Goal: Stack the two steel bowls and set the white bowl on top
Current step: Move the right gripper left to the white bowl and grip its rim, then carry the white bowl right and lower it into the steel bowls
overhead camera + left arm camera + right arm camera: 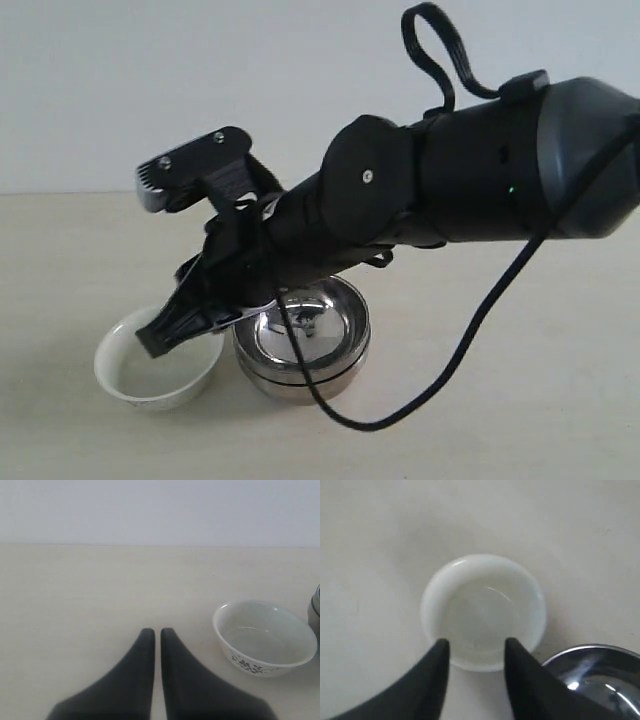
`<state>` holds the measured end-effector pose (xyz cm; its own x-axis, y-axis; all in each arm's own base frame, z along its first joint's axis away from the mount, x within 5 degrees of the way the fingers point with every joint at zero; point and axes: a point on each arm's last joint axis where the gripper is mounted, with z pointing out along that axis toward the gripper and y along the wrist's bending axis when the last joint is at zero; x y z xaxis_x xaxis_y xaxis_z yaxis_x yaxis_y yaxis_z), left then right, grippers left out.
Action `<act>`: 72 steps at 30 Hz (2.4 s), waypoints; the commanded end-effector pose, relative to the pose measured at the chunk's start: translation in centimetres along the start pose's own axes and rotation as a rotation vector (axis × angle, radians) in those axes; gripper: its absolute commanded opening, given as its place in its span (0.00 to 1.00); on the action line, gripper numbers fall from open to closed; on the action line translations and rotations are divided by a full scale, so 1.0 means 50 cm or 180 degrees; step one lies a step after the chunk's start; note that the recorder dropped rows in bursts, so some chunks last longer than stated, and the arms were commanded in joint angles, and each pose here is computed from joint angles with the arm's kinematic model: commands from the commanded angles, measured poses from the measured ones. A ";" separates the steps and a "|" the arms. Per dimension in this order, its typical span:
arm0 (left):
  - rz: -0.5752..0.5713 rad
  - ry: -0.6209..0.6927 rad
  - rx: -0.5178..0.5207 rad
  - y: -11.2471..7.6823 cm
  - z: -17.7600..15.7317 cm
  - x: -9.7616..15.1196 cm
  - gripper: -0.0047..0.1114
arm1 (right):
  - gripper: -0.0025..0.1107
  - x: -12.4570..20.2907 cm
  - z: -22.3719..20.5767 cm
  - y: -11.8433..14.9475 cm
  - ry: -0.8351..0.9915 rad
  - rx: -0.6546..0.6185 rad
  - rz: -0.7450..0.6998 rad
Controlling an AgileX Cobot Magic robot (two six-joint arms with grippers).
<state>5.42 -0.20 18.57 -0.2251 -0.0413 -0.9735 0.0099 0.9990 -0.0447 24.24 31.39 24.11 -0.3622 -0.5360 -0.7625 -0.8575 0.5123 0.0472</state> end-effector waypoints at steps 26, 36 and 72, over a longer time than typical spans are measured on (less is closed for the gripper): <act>-0.0012 -0.0023 0.0015 0.000 0.000 0.000 0.07 | 0.64 0.070 0.263 0.091 0.0201 -0.0115 -0.0885; -0.0012 -0.0023 0.0015 0.000 0.000 0.000 0.07 | 0.30 0.093 0.277 0.090 0.0373 -0.0187 -0.1259; -0.0012 -0.0023 0.0015 0.000 0.000 0.000 0.07 | 0.02 -0.055 0.023 -0.006 0.0890 0.0588 -0.0890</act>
<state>5.42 -0.20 18.57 -0.2251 -0.0413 -0.9735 0.0099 0.9990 -0.0447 24.48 35.61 25.42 -0.0966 -0.8115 -0.5763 -0.9079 0.3092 -0.2832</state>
